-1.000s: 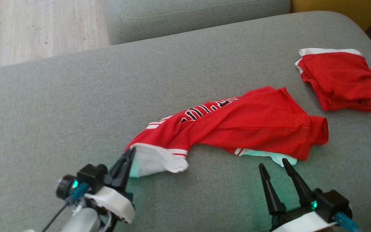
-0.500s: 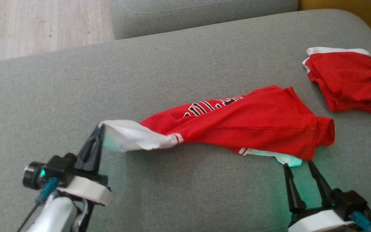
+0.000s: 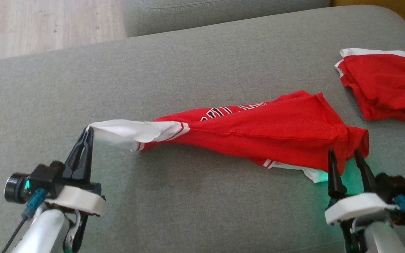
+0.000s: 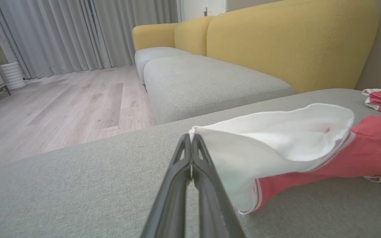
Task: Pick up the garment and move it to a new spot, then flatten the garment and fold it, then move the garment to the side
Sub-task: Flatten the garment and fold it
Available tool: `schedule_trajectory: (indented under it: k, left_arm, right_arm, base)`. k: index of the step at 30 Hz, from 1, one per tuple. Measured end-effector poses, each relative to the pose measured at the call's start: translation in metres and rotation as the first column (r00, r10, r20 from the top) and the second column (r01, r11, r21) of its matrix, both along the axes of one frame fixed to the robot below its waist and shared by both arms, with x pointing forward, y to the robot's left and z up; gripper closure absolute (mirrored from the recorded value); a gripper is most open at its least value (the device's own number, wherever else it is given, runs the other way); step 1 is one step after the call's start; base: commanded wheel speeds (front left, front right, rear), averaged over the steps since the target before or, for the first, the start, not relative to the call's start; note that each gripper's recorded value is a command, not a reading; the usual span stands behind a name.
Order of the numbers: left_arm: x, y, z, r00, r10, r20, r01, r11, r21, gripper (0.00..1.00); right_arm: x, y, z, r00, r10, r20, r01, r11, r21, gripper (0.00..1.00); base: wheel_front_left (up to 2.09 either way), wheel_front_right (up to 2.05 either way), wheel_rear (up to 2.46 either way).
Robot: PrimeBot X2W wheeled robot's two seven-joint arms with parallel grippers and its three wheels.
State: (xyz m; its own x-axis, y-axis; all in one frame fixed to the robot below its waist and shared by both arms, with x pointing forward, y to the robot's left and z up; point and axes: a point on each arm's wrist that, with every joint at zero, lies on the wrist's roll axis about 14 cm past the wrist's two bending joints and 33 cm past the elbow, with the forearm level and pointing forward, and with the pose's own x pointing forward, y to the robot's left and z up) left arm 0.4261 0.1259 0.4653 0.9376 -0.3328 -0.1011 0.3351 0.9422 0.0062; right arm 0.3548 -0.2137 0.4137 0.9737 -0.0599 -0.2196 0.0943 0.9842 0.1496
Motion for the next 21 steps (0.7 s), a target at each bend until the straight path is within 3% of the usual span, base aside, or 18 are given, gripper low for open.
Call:
schedule_trajectory:
  k: [13, 14, 16, 17, 21]
  left_arm:
    - [0.000, 0.011, -0.003, 1.000, 0.025, -0.006, -0.025, 1.000, 0.018, 1.00]
    - [0.000, 0.011, -0.004, 1.000, 0.027, -0.008, -0.027, 0.999, 0.019, 1.00]
    - [-0.001, 0.012, -0.005, 1.000, 0.030, -0.009, -0.030, 0.999, 0.020, 1.00]
    - [-0.001, 0.013, -0.005, 0.999, 0.031, -0.009, -0.031, 0.999, 0.020, 1.00]
    - [0.000, 0.015, 0.000, 0.999, 0.040, 0.001, -0.040, 0.999, 0.021, 1.00]
  right_arm:
    - [0.024, 0.008, -0.008, 0.998, 0.025, -0.058, -0.023, 0.999, 0.038, 0.00]
    - [0.025, 0.008, -0.009, 0.998, 0.027, -0.059, -0.025, 0.999, 0.037, 0.15]
    - [0.025, 0.009, -0.010, 0.997, 0.030, -0.065, -0.027, 0.999, 0.037, 0.75]
    - [0.025, 0.008, -0.011, 0.997, 0.030, -0.067, -0.028, 0.999, 0.036, 1.00]
    - [0.026, 0.006, -0.007, 0.998, 0.031, -0.056, -0.030, 0.999, 0.026, 1.00]
  base:
    - [0.00, 0.00, 0.00]
    - [0.00, 0.00, 0.00]
    - [0.00, 0.00, 0.00]
    - [0.00, 0.00, 0.00]
    - [0.00, 0.00, 0.00]
